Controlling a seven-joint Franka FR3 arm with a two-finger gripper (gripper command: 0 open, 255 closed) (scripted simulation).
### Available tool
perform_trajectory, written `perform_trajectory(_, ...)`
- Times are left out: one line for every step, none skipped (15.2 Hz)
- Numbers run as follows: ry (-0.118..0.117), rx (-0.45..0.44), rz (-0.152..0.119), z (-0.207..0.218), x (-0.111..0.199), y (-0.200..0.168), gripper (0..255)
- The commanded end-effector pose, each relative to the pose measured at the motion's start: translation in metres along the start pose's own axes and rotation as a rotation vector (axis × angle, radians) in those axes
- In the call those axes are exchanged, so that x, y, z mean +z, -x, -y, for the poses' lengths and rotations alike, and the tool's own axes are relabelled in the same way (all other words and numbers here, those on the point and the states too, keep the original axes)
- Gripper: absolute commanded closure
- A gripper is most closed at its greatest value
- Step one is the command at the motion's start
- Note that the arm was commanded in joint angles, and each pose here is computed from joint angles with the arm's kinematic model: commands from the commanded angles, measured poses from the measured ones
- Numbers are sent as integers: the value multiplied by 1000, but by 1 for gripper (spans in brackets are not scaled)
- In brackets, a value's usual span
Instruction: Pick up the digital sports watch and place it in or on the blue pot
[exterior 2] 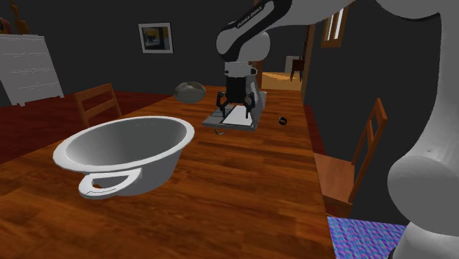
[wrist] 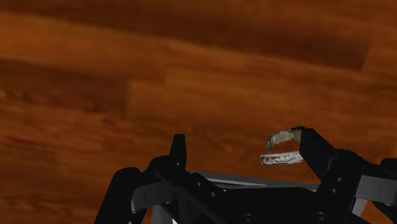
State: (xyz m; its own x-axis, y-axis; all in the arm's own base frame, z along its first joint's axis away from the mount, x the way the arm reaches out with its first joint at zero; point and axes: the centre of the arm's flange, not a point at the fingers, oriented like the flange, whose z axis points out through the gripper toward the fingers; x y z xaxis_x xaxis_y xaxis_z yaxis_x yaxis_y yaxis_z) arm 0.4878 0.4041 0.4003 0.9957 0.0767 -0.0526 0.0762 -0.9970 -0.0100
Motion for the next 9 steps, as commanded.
perform_trajectory(-2,8,-7,20,8,-16,0)
perform_trajectory(-4,10,-10,31,12,-23,0)
perform_trajectory(-5,13,-13,41,15,-30,0)
perform_trajectory(-7,15,-16,51,19,-37,0)
perform_trajectory(-8,17,-18,59,22,-42,0)
perform_trajectory(-8,17,-18,59,27,-43,0)
perform_trajectory(-8,17,-18,59,32,-43,0)
perform_trajectory(-8,17,-18,59,38,-43,0)
perform_trajectory(-8,17,-18,59,43,-43,0)
